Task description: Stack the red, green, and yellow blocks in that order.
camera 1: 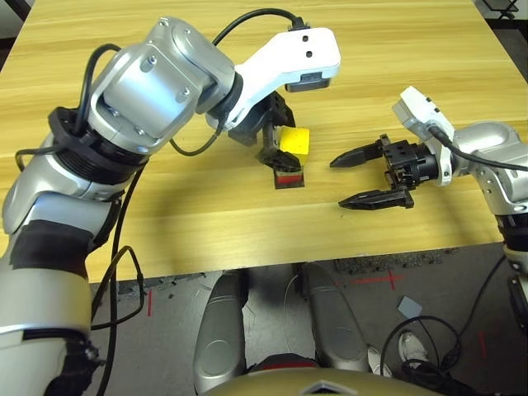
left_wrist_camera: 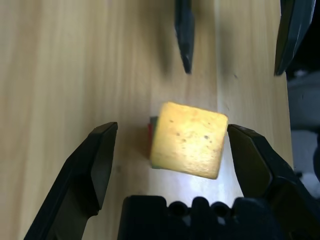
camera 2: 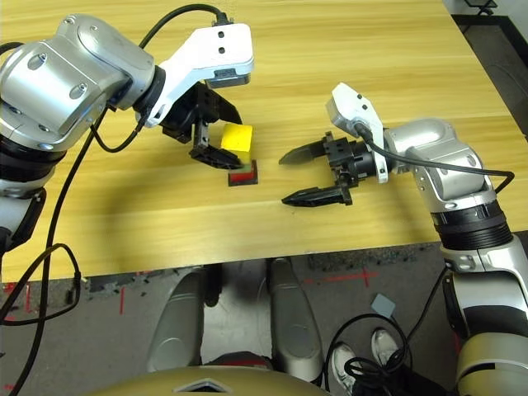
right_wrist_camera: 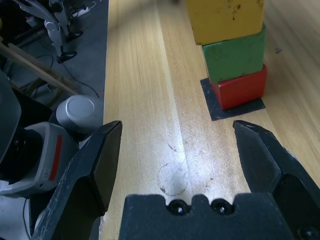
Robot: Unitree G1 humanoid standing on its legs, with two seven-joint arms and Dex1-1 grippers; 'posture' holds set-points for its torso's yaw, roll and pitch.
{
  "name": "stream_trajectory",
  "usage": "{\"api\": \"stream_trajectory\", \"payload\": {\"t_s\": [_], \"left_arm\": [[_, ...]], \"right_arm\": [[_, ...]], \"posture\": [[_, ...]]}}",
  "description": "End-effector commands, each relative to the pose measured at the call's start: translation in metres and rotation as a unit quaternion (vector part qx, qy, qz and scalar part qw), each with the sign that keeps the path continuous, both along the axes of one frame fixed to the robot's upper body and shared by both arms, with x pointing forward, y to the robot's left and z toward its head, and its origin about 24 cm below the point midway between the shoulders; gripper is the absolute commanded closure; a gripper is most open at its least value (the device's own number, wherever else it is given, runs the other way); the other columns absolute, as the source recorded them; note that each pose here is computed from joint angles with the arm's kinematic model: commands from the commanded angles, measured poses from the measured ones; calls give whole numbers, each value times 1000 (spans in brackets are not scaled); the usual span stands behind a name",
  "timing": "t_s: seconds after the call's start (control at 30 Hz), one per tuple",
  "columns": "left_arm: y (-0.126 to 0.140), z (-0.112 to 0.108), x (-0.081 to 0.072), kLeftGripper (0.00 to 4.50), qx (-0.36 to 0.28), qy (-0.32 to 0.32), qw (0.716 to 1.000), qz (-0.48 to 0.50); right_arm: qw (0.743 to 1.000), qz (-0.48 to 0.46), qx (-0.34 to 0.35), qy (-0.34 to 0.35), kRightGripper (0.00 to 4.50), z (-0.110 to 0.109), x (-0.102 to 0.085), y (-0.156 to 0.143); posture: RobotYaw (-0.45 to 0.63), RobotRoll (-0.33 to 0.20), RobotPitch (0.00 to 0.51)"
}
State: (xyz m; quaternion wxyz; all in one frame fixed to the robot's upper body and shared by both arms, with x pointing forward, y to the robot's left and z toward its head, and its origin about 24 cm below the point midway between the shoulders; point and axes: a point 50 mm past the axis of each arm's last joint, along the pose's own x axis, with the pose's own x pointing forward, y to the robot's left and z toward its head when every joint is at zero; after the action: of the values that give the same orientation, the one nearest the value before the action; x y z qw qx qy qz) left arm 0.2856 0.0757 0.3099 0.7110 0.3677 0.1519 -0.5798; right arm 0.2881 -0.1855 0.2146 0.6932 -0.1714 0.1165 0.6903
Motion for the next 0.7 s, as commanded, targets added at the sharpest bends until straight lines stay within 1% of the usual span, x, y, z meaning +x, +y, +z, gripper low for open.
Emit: {"api": "stream_trajectory", "payload": {"t_s": [0.03,0.13,0.2,0.23,0.27,0.37,0.47,0.5,0.53,0.57,0.63,0.7], "left_arm": [[12,7,-5,16,-55,19,998,-19],[26,12,-8,16,-102,30,994,-21],[33,12,-8,16,-119,38,992,-3],[37,13,-7,16,-133,36,990,11],[44,13,-2,16,-151,21,987,42],[58,5,7,16,-214,-9,970,115],[67,-12,10,16,-267,-33,948,170],[72,-17,13,16,-294,-55,934,193],[80,-18,19,16,-354,-98,901,232],[95,-23,24,16,-394,-140,863,285],[123,-38,28,16,-427,-211,801,362],[144,-52,26,16,-431,-254,764,407]], "right_arm": [[1000,-4,-5,-12,0,9,0,-12],[1000,-16,-6,-13,0,16,2,-21],[999,-34,0,-15,0,21,4,-26],[999,-44,5,-18,0,24,6,-28],[997,-74,19,-28,0,28,10,-33],[985,-153,67,-45,0,34,18,-46],[966,-231,104,-51,0,26,20,-60],[955,-264,125,-58,0,24,21,-66],[938,-305,149,-73,0,21,23,-73],[916,-351,173,-91,0,17,25,-81],[878,-415,202,-122,0,10,27,-95],[850,-452,226,-148,0,5,27,-105]], "posture": [[98,100,302],[109,87,302],[114,80,299],[115,76,298],[117,65,300],[118,49,302],[111,32,310],[107,28,311],[104,26,313],[95,18,317],[89,13,320],[76,11,324]]}}
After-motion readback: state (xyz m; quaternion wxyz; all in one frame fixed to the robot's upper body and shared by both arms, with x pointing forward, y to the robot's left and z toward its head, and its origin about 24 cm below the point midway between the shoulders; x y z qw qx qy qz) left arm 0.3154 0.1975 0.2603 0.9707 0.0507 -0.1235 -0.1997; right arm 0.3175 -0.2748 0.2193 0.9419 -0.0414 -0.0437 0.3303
